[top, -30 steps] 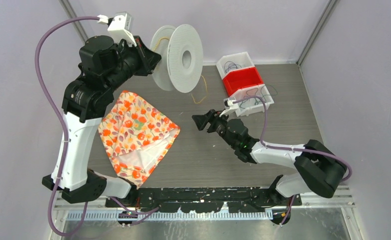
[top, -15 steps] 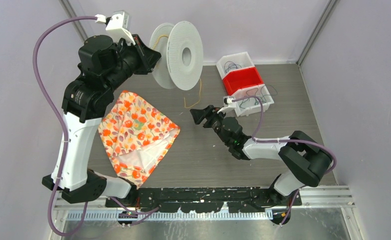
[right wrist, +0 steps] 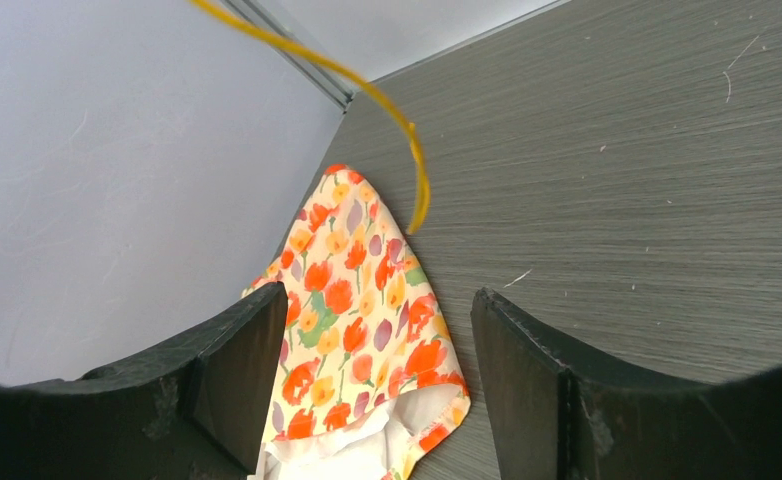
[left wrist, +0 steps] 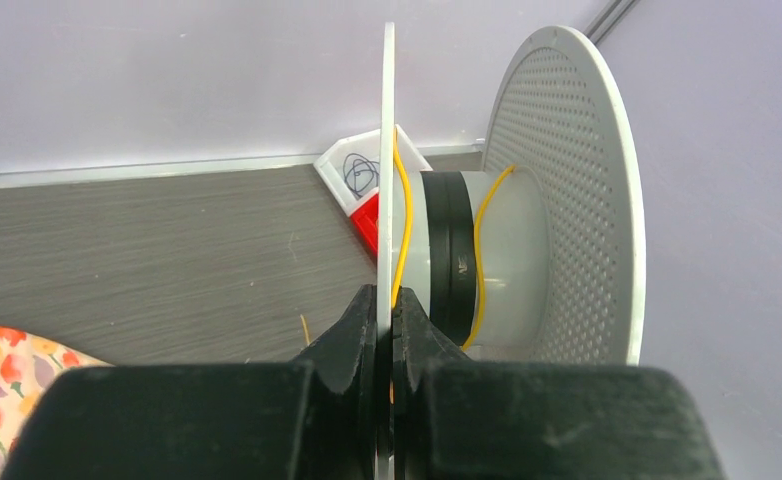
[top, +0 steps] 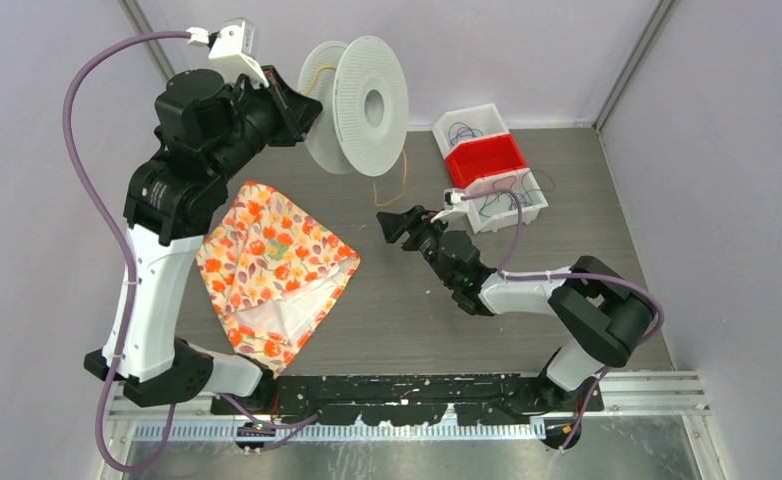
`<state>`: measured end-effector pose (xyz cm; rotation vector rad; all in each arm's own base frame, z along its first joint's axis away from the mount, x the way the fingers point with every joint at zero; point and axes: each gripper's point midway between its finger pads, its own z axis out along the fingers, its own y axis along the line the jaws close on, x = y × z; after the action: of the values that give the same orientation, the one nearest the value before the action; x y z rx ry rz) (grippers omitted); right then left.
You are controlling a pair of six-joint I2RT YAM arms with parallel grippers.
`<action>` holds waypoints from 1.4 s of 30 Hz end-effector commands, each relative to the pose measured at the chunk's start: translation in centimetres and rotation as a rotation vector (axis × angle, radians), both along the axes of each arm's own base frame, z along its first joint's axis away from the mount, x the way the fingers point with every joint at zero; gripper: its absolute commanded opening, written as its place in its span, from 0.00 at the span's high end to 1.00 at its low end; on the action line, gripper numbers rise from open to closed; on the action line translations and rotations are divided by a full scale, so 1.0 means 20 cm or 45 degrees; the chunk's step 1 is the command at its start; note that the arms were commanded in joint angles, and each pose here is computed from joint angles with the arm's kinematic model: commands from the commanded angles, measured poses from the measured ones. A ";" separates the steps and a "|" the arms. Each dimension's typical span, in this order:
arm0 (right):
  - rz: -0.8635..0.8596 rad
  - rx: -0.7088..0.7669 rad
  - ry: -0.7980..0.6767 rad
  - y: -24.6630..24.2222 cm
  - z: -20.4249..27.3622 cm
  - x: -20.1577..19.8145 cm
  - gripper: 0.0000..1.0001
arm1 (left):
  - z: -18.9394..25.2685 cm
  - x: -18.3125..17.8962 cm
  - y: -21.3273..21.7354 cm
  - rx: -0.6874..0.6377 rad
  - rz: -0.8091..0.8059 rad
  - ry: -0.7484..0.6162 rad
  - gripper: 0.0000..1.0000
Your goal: Wrap the cables
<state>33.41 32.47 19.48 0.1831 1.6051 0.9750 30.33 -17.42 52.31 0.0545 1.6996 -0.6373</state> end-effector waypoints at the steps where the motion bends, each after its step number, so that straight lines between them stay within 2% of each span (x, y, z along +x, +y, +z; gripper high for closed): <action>1: -0.065 0.116 -0.081 0.02 0.17 0.07 0.28 | 0.30 -0.07 0.03 -0.157 -0.009 -0.222 0.99; 11: -0.075 0.161 -0.074 0.07 0.17 0.12 0.29 | 0.30 -0.09 0.04 -0.156 -0.010 -0.227 0.99; 14: -0.090 0.162 -0.069 0.07 0.16 0.14 0.42 | 0.30 -0.10 0.04 -0.157 -0.011 -0.230 1.00; 16: -0.120 0.167 -0.069 0.06 0.16 0.15 0.54 | 0.30 -0.10 0.04 -0.156 -0.010 -0.229 1.00; 25: -0.125 0.140 -0.078 0.05 0.14 0.17 0.82 | 0.28 -0.10 0.06 -0.143 0.010 -0.221 0.99; 27: -0.119 0.129 -0.075 0.05 0.13 0.16 0.96 | 0.27 -0.09 0.06 -0.140 0.013 -0.220 0.99; 28: -0.113 0.124 -0.070 0.05 0.12 0.15 0.99 | 0.27 -0.09 0.06 -0.140 0.017 -0.221 0.99; 32: -0.070 0.080 -0.021 0.04 0.07 0.10 0.99 | 0.25 -0.07 0.08 -0.133 0.047 -0.214 0.99; 35: -0.011 0.002 0.084 0.05 0.02 0.04 1.00 | 0.21 -0.03 0.09 -0.128 0.103 -0.188 0.99; 42: 0.132 -0.264 0.327 0.09 -0.06 -0.23 1.00 | -0.01 0.16 0.17 -0.185 0.349 -0.110 0.99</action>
<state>32.26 33.46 17.79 0.1660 1.8127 0.9035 31.94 -15.76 49.28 -0.0600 1.7143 -0.5346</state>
